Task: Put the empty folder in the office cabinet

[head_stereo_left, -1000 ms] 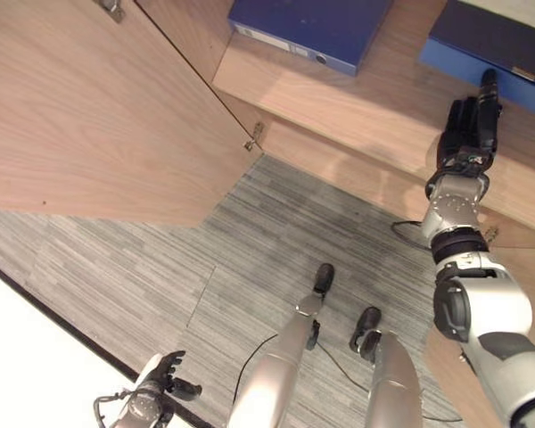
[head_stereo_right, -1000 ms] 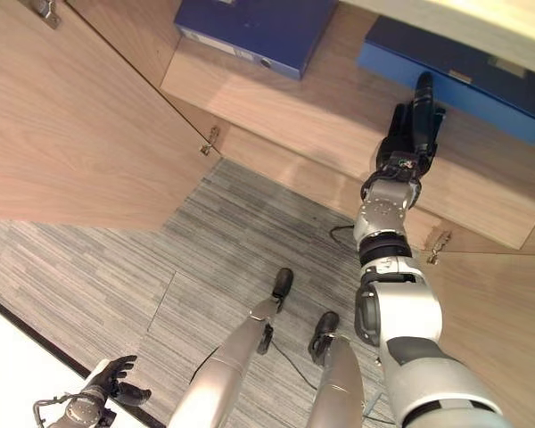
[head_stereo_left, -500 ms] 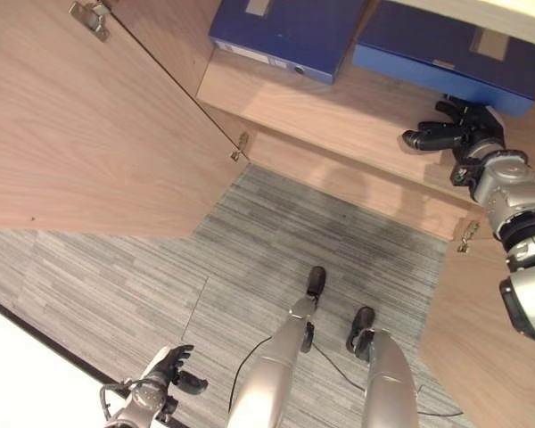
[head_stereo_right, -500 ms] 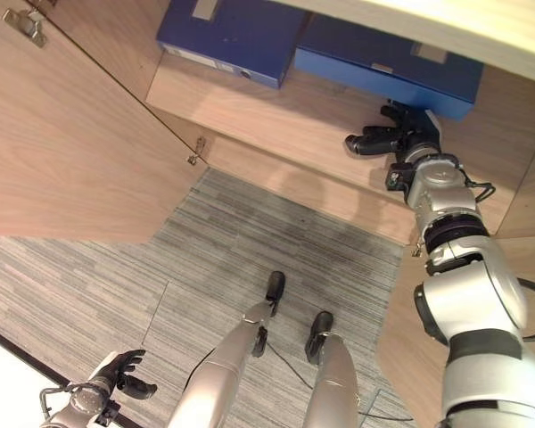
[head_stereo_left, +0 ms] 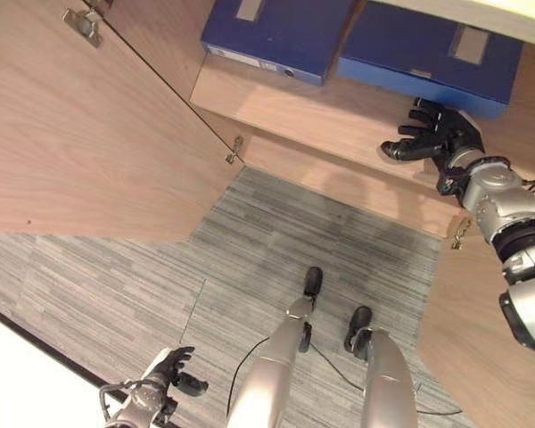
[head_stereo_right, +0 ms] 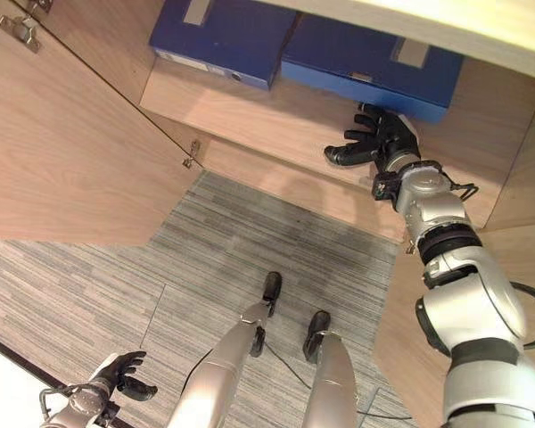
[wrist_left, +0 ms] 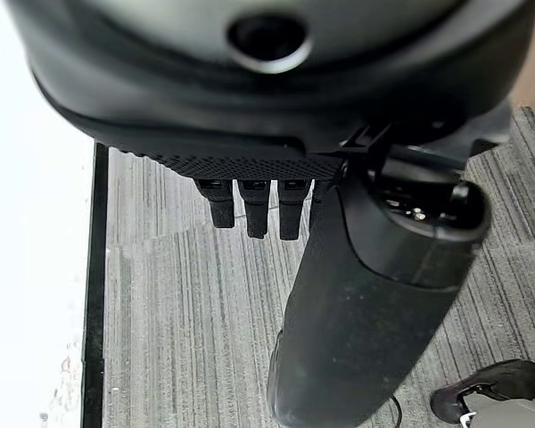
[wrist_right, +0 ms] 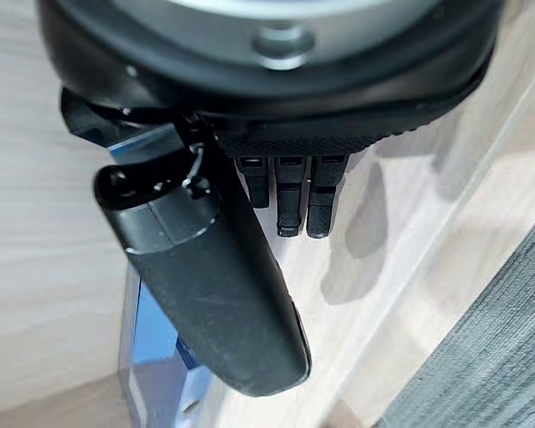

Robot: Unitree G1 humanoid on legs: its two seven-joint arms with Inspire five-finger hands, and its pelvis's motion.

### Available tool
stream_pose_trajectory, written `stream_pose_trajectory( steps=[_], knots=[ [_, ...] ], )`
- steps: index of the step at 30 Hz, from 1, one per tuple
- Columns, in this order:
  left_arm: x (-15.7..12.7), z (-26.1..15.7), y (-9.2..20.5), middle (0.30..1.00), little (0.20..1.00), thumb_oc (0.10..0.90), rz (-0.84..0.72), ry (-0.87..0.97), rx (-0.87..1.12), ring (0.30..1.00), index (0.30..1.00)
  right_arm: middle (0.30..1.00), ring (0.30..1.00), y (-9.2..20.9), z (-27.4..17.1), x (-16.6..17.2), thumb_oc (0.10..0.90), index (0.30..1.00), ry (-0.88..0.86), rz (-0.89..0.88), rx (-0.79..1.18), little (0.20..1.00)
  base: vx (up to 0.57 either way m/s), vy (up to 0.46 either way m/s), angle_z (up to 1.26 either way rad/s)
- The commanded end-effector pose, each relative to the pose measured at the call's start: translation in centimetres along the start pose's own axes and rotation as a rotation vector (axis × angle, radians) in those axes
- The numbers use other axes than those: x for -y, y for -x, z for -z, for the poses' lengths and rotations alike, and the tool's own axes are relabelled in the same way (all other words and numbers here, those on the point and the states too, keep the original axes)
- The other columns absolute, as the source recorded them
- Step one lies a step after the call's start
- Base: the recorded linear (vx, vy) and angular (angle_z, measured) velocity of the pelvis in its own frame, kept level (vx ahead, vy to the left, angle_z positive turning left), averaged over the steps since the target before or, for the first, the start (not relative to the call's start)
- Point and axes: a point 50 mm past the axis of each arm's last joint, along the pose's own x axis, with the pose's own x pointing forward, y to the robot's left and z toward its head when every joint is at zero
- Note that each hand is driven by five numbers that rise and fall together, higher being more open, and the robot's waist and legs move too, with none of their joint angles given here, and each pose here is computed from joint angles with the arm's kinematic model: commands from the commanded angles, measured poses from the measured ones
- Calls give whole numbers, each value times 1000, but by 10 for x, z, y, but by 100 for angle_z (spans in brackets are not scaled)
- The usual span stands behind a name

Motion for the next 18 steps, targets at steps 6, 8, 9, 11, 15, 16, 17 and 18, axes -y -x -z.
stream_pose_trajectory(
  steps=[6,8,9,11,15,16,17,18],
  knots=[
    [-35,28,12,900,900,800,-27,-40,-59,900,900,900,900,31,82,-30,800,900,944,-554,-429,900,-2,-5,0],
    [-38,23,11,900,900,800,-34,-30,-47,900,900,900,900,36,89,-36,800,900,1000,-611,-445,900,-8,-2,2],
    [-38,23,11,900,900,800,-34,-30,-47,900,900,900,900,36,89,-36,800,900,1000,-611,-445,900,0,0,0],
    [-41,20,9,900,900,800,-48,-8,-49,900,900,900,900,39,97,-44,800,900,1024,-651,-449,900,-13,-3,-4],
    [-39,23,7,900,900,800,-60,57,-71,900,900,900,900,38,101,-29,800,900,983,-565,-473,900,0,0,0],
    [-34,32,10,900,900,800,-50,74,-91,900,900,900,900,40,105,-22,800,900,984,-543,-497,900,0,0,0],
    [-34,32,10,900,900,800,-50,74,-91,900,900,900,900,40,105,-22,800,900,984,-543,-497,900,0,0,0],
    [-31,38,12,900,900,800,-45,86,-108,900,900,900,900,42,109,-21,800,900,972,-542,-504,900,32,-1,2]
  ],
)
